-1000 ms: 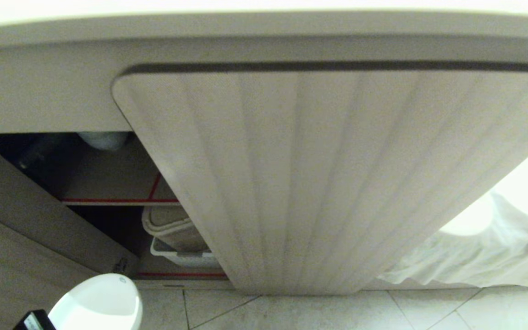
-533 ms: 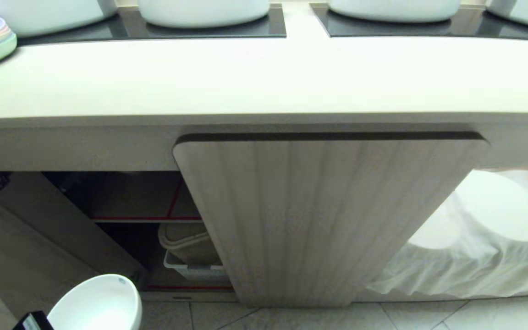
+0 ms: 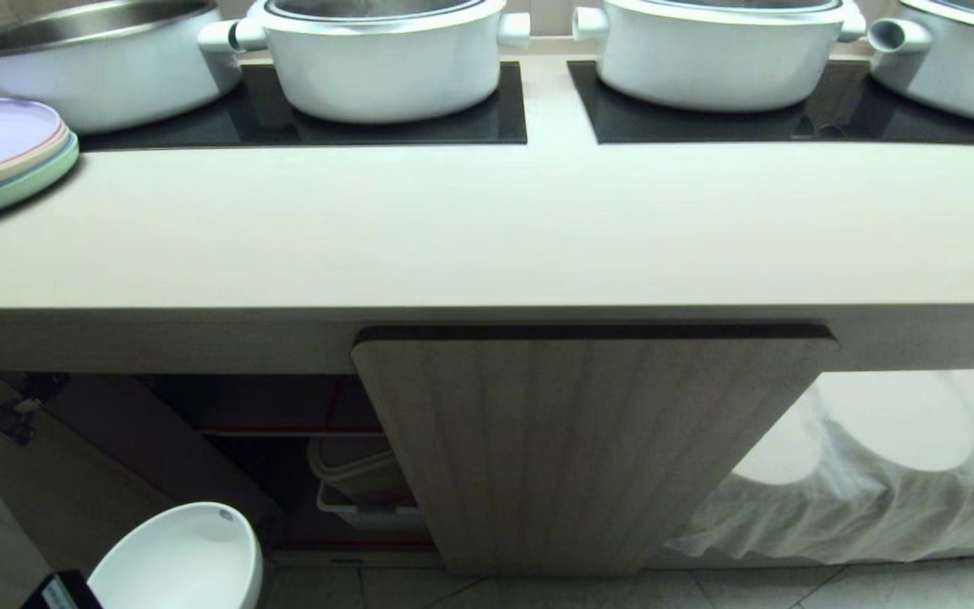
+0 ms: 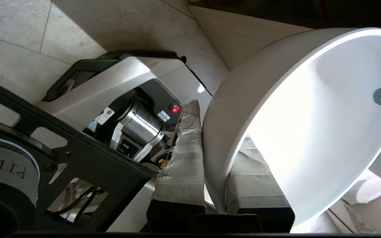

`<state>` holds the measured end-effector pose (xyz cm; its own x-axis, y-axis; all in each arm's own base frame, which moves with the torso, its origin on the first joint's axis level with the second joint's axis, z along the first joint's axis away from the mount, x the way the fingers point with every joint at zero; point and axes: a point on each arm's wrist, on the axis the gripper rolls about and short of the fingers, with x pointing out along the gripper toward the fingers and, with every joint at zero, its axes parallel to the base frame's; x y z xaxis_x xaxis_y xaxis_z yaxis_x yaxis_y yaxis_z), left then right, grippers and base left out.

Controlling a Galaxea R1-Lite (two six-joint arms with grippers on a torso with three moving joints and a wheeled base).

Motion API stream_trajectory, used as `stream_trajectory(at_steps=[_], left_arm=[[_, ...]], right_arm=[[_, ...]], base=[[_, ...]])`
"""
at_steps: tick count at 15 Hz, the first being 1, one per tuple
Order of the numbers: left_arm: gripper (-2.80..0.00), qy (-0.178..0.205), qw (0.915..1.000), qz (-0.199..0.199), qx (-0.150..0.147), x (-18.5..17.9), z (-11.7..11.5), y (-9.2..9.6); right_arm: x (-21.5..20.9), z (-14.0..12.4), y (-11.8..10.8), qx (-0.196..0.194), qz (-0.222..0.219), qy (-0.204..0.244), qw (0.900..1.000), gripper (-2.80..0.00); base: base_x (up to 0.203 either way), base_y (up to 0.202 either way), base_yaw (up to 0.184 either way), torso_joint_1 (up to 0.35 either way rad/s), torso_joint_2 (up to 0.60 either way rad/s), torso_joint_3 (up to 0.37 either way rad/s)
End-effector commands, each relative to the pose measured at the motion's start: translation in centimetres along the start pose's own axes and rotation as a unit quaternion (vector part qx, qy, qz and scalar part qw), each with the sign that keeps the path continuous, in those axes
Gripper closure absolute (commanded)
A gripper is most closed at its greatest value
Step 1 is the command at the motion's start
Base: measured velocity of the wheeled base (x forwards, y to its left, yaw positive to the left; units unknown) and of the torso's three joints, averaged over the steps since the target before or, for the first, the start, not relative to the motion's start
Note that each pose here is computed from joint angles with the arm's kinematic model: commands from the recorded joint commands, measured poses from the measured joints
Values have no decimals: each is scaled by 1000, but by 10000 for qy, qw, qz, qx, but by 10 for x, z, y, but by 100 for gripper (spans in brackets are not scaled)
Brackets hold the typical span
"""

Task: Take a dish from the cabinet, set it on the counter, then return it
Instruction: Place it on the table

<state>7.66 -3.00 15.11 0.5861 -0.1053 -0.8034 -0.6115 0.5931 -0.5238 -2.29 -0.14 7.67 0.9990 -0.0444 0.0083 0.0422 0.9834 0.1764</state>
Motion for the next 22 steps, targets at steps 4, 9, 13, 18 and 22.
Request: stream_trajectory(at_steps=[4,9,13,18,22], left_arm=[[0,2,10000,16,-23,1,0,-1],[0,2,10000,16,-23,1,0,-1],[0,2,10000,16,-23,1,0,-1],[0,-3,10000,16,-30,1,0,-1],[0,-5,10000,12,-24,1,0,-1]], right_arm=[[0,0,0,5,0,-5,10000,0],[0,0,0,-10,0,-5,10000,0],[0,0,0,-10,0,-5,10000,0],[0,0,0,-10,3,-4,10000,0],[0,0,0,-10,3,-4,10000,0]], base=[[0,0,0,291,-524,-251],[0,0,0,288,-556,-265],[0,0,0,306,-595,-288],[0,0,0,216,-425,-203],[0,0,0,174,-335,-169]])
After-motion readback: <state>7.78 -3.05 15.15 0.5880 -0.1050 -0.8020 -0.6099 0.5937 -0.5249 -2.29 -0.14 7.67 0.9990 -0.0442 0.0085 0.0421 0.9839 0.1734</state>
